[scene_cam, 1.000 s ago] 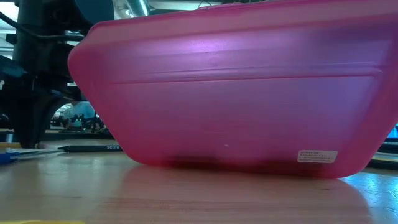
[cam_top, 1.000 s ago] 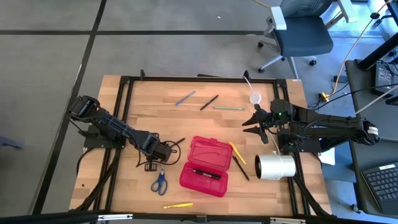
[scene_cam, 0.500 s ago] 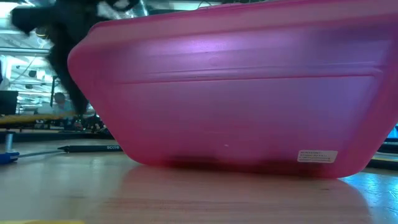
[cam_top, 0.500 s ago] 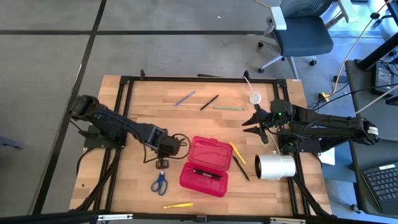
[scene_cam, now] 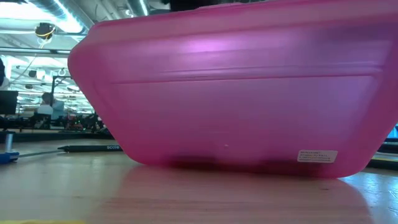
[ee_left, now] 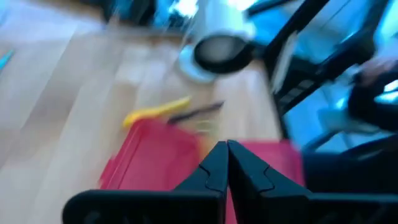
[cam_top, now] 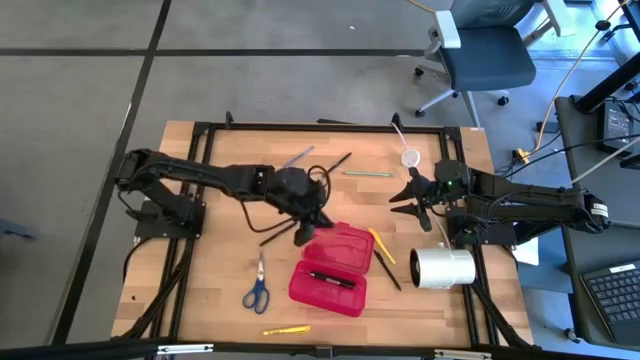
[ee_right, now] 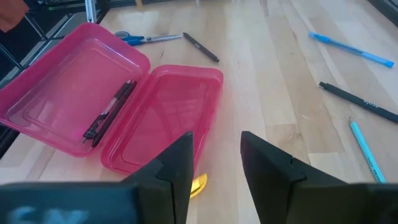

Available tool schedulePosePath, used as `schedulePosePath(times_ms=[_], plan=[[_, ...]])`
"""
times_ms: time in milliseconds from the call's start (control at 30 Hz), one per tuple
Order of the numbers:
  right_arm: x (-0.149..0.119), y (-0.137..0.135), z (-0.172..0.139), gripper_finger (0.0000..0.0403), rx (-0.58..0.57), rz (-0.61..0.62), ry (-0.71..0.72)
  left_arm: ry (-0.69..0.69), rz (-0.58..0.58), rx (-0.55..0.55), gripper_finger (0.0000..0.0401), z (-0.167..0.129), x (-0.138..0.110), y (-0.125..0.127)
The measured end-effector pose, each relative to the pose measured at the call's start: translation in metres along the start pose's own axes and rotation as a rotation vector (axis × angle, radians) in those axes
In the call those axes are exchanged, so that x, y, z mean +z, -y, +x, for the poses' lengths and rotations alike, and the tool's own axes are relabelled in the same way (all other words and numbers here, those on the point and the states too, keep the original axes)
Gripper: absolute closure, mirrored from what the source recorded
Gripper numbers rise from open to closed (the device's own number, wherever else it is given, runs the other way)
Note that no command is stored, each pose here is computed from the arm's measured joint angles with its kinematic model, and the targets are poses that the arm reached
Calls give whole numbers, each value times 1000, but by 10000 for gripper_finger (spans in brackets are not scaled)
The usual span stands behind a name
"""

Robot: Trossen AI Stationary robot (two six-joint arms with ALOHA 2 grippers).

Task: Pick & place school supplies into a supply box
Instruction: Put the yellow pencil into the red supply box, then move the red supply box to the centre of the table

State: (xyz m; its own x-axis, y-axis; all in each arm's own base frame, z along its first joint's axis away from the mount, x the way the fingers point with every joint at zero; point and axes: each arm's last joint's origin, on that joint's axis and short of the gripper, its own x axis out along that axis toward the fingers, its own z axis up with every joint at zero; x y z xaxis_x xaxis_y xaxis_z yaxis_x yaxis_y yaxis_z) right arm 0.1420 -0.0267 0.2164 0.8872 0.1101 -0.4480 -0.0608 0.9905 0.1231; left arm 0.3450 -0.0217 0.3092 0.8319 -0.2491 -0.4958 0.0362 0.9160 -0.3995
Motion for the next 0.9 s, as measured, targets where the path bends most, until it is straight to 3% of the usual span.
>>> schedulePosePath(times_ms=[200,367,567,667,900], plan=[[0,0,1,266,0,1,-10,56,-74,-62,400,8,8,-8],[-2,2,5,266,1,12,-39,-57,-189,-65,401,19,-3,-20],[-5,4,11,266,3,24,-74,-129,-202,-95,401,33,-13,-22],[-6,5,15,266,3,29,-89,-154,-166,-97,400,40,-18,-22],[-4,8,23,266,3,30,-86,-210,36,-106,400,53,-30,-21]])
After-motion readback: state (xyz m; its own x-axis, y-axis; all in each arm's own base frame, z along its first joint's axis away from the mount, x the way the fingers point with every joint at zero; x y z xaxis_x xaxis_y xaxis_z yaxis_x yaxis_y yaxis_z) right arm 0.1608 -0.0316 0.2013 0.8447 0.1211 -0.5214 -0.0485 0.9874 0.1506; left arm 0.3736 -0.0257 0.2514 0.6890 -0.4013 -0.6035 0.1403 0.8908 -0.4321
